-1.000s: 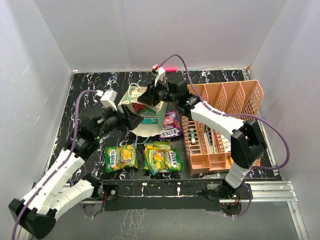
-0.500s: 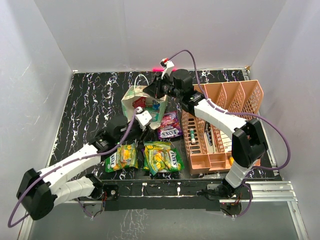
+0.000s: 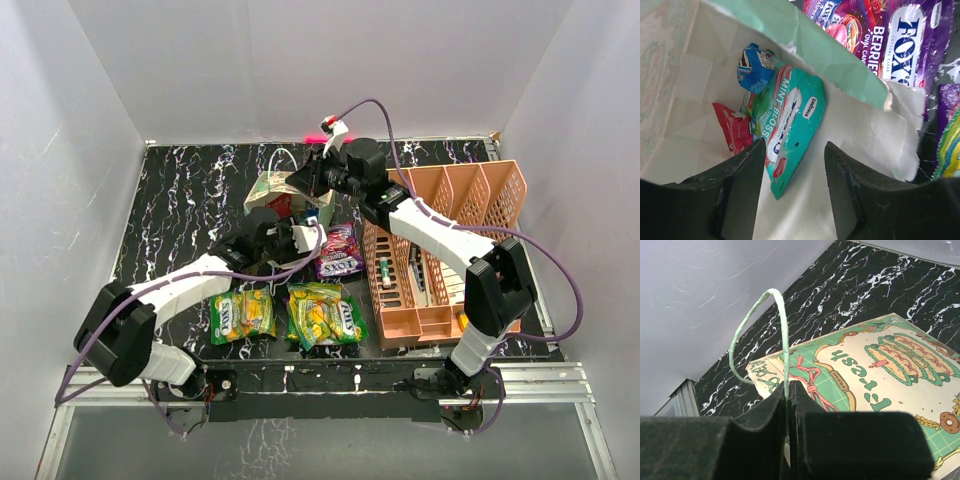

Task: Take the snacks out of the paper bag
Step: Take out the snack from the paper bag.

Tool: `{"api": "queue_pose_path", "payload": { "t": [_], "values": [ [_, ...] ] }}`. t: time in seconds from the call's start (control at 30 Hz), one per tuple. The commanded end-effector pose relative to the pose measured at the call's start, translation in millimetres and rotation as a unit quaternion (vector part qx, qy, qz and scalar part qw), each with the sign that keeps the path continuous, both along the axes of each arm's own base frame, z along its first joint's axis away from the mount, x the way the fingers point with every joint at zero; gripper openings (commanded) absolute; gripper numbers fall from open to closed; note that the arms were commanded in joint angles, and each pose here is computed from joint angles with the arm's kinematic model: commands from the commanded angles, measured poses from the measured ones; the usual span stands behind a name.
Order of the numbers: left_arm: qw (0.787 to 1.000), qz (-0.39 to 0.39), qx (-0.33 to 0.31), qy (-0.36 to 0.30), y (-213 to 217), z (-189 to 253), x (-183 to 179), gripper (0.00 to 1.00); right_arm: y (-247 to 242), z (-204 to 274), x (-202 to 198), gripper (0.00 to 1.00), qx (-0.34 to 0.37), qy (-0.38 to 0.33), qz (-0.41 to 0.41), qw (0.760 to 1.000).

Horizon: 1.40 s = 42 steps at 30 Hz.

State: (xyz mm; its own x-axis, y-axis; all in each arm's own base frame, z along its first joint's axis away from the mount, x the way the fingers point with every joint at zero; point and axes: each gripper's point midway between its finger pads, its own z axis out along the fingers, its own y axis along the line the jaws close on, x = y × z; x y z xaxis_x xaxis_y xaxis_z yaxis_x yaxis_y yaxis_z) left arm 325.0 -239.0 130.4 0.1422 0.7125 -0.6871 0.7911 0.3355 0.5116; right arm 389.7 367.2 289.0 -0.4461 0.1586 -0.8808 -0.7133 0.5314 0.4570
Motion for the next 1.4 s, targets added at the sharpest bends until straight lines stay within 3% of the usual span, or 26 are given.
{"api": "queue_pose_path", "payload": {
  "t": [0.0,0.3,0.5,0.6,0.7,0.73,0.87,1.2,1.23,1.37],
  "values": [
    [0.997,-0.027,0.030,-0.059,-4,11,22,0.50,-8,68,-3,0.07,0.039,-0.073,-0.009,0.997],
    [0.996,-0.029,0.079,-0.042,10,-25,42,0.57,-10,71,-4,0.07,0.040,-0.074,-0.011,0.996],
    [0.993,-0.003,0.089,-0.071,10,-33,74,0.54,-8,71,-3,0.07,0.041,-0.071,-0.008,0.997],
    [0.991,0.003,0.099,-0.085,7,-36,88,0.45,-9,71,-2,0.07,0.040,-0.071,-0.012,0.997],
    [0.991,-0.004,0.100,-0.090,4,-33,89,0.19,-11,73,0,0.07,0.036,-0.075,-0.020,0.996],
    [0.991,-0.003,0.098,-0.095,5,-28,89,0.14,-12,74,0,0.07,0.036,-0.076,-0.022,0.996],
    [0.992,-0.003,0.070,-0.107,7,3,76,0.10,-12,74,5,0.07,0.034,-0.078,-0.028,0.996],
    [0.997,-0.022,0.017,-0.068,17,50,19,0.04,-19,73,25,0.07,0.030,-0.080,-0.068,0.994],
    [0.998,-0.020,0.009,-0.065,19,56,13,0.00,-20,71,28,0.07,0.029,-0.079,-0.072,0.994],
    [0.995,-0.007,-0.050,-0.091,27,100,-9,0.00,-25,68,36,0.07,0.025,-0.078,-0.084,0.993]
  ]
}}
